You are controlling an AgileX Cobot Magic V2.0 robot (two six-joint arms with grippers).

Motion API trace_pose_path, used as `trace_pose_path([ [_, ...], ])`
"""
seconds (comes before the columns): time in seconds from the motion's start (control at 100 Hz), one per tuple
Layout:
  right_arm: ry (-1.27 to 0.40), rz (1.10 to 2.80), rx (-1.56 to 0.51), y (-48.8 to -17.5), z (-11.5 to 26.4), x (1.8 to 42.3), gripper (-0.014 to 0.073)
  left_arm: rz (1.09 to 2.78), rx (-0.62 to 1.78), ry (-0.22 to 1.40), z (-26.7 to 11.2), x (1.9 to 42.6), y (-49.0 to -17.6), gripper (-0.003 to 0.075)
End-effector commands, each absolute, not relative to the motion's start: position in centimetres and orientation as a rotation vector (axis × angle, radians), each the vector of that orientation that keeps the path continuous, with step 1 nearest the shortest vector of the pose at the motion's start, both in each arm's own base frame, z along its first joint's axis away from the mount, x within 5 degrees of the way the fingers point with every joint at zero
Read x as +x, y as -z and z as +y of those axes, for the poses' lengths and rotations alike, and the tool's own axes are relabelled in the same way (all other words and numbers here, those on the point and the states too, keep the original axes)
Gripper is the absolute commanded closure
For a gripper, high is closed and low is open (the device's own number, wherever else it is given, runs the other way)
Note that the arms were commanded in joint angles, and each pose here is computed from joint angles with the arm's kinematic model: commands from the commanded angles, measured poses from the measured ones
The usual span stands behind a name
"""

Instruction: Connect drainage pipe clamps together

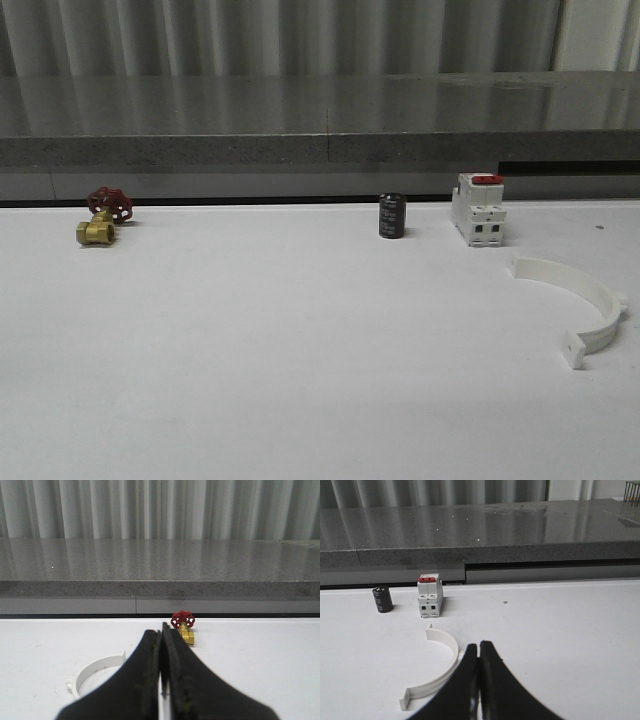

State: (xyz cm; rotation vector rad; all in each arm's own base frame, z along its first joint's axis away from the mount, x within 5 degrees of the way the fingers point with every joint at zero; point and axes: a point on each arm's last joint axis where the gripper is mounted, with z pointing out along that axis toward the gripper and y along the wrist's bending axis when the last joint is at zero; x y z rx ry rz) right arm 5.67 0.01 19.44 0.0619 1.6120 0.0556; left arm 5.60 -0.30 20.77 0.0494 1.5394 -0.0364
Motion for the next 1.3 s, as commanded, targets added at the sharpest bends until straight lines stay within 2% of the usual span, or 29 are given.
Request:
trace_pose_path([
  [0.0,-0.045,1.5,0.048,-20.8,0.0,5.4,0.0662,1.476,0.048,0.053,-0.4,5.6,-20.1,0.0741],
  [0.21,-0.045,1.5,0.048,-20.8,0.0,5.4,0.0662,1.473,0.046,0.054,-0.4,5.5,-20.3,0.0741],
  [0.35,-0.045,1.5,0.048,-20.8,0.0,5.4,0.0662,1.474,0.015,0.089,-0.3,5.3,-21.4,0.0741],
  [0.57,-0.045,1.5,0.048,-20.8,0.0,5.4,0.0662,1.521,-0.013,0.142,-0.4,4.7,-27.1,0.0741],
  [0.75,-0.045,1.5,0.048,-20.8,0.0,5.4,0.0662,1.718,0.015,0.108,-0.5,5.6,-32.1,0.0741],
  [0.92,-0.045,1.5,0.048,-20.8,0.0,5.4,0.0662,1.902,0.024,0.1,-0.7,7.4,-35.1,0.0741],
  [1.05,-0.045,1.5,0.048,-20.8,0.0,5.4,0.0662,2.004,0.026,0.098,-0.8,8.8,-35.6,0.0741],
  [1.29,-0.045,1.5,0.048,-20.8,0.0,5.4,0.0662,2.155,0.028,0.093,-0.9,10.6,-34.2,0.0741],
])
